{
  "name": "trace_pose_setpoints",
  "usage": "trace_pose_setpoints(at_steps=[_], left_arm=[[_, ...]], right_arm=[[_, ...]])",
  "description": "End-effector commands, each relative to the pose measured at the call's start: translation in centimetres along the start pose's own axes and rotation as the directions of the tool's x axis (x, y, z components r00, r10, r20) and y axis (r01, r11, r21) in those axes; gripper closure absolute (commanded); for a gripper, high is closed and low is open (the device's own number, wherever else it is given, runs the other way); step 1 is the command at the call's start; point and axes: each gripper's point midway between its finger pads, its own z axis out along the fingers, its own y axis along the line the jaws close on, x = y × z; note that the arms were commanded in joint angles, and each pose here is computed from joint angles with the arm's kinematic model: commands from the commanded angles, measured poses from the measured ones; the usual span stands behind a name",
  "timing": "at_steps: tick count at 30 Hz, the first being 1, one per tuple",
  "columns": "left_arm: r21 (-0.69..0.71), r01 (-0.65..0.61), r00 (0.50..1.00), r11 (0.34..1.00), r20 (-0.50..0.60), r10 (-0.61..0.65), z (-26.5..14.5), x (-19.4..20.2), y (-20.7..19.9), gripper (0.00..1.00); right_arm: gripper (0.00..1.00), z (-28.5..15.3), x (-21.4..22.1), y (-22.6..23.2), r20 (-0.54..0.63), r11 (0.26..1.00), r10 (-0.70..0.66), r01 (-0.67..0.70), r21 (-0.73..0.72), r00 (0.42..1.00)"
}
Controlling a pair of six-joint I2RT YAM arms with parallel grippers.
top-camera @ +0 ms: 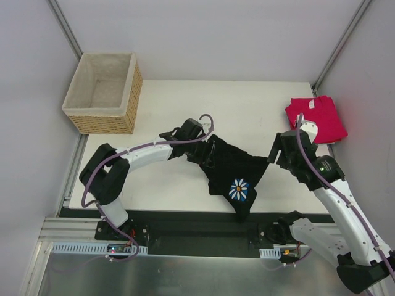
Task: Fold and stack the t-shirts
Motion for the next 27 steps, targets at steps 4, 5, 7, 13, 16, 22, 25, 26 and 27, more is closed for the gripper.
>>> trace_pose_setpoints(at_steps=[4, 5, 7, 13, 16, 22, 25, 26, 27], left_arm=[[0.034, -0.003, 1.000, 0.999, 0.008, 0.003, 0.3, -0.1, -0.5, 0.94], [0.031, -0.005, 1.000, 1.000, 0.011, 0.005, 0.2, -0.2, -0.5, 1.00], [0.002, -0.005, 1.000, 1.000, 0.014, 0.005, -0.3, -0.4, 0.0, 1.00], [-0.133, -0.025, 0.980, 0.991, 0.190, 0.051, -7.1, -5.9, 1.6, 1.00], [-0.172, -0.038, 0.954, 0.984, 0.285, 0.086, -11.9, -8.9, 1.2, 1.00], [-0.138, -0.022, 0.963, 0.990, 0.262, 0.058, -12.9, -9.2, 1.6, 1.00], [-0.132, -0.012, 0.967, 0.991, 0.249, 0.045, -12.8, -8.2, 1.8, 1.00], [-0.156, -0.002, 0.964, 0.988, 0.262, 0.043, -13.1, -8.2, 2.2, 1.00], [-0.170, -0.004, 0.957, 0.986, 0.286, 0.053, -13.8, -8.6, 2.1, 1.00]], right_arm=[[0.18, 0.6, 1.1, 1.4, -0.091, 0.997, -0.026, 0.019, -0.077, 0.996], [0.19, 0.5, 1.1, 1.5, -0.095, 0.996, -0.031, 0.023, -0.084, 0.995], [0.19, 0.4, 0.9, 1.4, -0.090, 0.996, -0.026, 0.018, -0.085, 0.996], [0.19, 0.0, 0.3, 1.1, -0.068, 0.996, -0.021, 0.015, -0.090, 0.997], [0.19, 0.1, 0.4, 1.2, -0.074, 0.996, -0.021, 0.015, -0.091, 0.997], [0.20, 0.4, 0.3, 1.7, -0.077, 0.994, -0.003, -0.005, -0.107, 0.997], [0.20, 0.2, 0.1, 1.4, -0.069, 0.995, -0.015, 0.009, -0.098, 0.998], [0.20, 0.1, -0.1, 1.3, -0.062, 0.995, -0.018, 0.012, -0.097, 0.998], [0.20, 0.2, -0.1, 1.2, -0.061, 0.995, -0.021, 0.015, -0.095, 0.998]])
